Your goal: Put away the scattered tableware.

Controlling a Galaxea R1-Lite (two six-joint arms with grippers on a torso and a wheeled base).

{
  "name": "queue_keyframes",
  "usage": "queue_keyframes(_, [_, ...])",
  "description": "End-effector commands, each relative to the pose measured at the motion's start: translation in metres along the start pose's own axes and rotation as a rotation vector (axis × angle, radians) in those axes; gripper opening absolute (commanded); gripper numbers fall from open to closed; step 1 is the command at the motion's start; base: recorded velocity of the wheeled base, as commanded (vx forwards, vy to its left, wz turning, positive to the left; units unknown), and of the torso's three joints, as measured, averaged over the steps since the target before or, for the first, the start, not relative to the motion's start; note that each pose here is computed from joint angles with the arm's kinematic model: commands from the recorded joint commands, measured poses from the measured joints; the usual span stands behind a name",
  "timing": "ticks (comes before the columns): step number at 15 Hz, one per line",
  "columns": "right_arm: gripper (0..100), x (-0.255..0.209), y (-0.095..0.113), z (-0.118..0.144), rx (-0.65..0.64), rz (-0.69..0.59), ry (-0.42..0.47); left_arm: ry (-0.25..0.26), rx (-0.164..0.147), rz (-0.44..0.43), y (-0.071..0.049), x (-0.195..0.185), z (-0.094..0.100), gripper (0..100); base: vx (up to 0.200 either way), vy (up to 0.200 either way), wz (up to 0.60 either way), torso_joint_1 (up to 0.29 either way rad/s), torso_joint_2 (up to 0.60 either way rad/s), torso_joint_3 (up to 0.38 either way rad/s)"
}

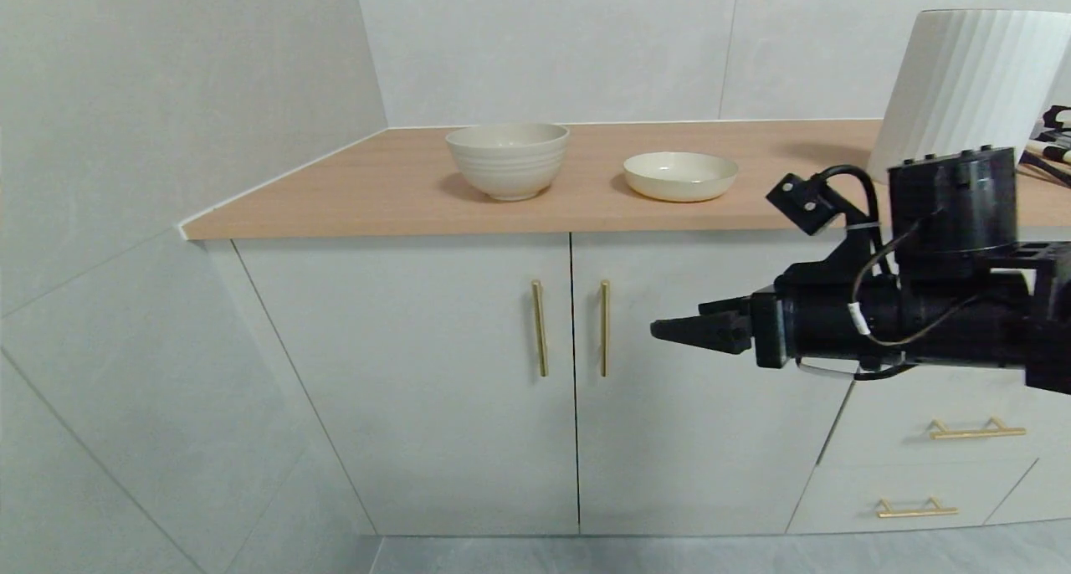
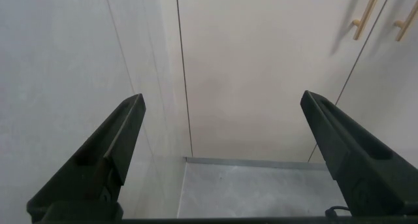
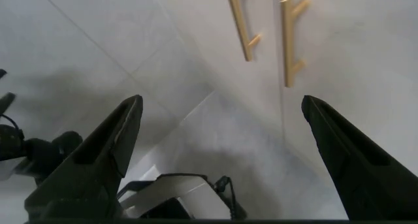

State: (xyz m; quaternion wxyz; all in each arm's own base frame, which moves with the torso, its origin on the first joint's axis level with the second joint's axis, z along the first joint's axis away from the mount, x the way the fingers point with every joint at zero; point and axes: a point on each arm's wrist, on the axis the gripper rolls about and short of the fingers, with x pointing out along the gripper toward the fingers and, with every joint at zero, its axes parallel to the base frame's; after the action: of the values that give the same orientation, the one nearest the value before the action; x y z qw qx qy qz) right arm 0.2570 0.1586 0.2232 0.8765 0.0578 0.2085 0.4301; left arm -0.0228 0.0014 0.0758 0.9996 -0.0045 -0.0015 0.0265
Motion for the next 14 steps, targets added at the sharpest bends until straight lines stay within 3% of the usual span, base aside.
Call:
queue_keyframes(1, [100,0.049,-0.014,-0.013,0.019,0.014,0.064,0.0,0.0,0.001,0.0,0.0,0.0,100,0.0,0.0,0.0,0.0,0.0,0.0])
queue_keyframes(4, [100,0.091,-0.026,-0.032,0.016,0.032,0.059,0.0,0.0,0.001,0.0,0.0,0.0,100,0.0,0.0,0.0,0.0,0.0,0.0])
queue_keyframes(6, [100,0.109,-0.034,-0.039,0.039,0.034,0.01,0.0,0.0,0.001,0.0,0.0,0.0,100,0.0,0.0,0.0,0.0,0.0,0.0])
queue_keyframes(9, [100,0.119,-0.038,-0.038,0.081,0.042,-0.067,0.0,0.0,0.001,0.0,0.0,0.0,100,0.0,0.0,0.0,0.0,0.0,0.0])
queue_keyframes(14, [100,0.133,-0.045,-0.043,0.106,0.034,-0.093,0.0,0.0,0.001,0.0,0.0,0.0,100,0.0,0.0,0.0,0.0,0.0,0.0])
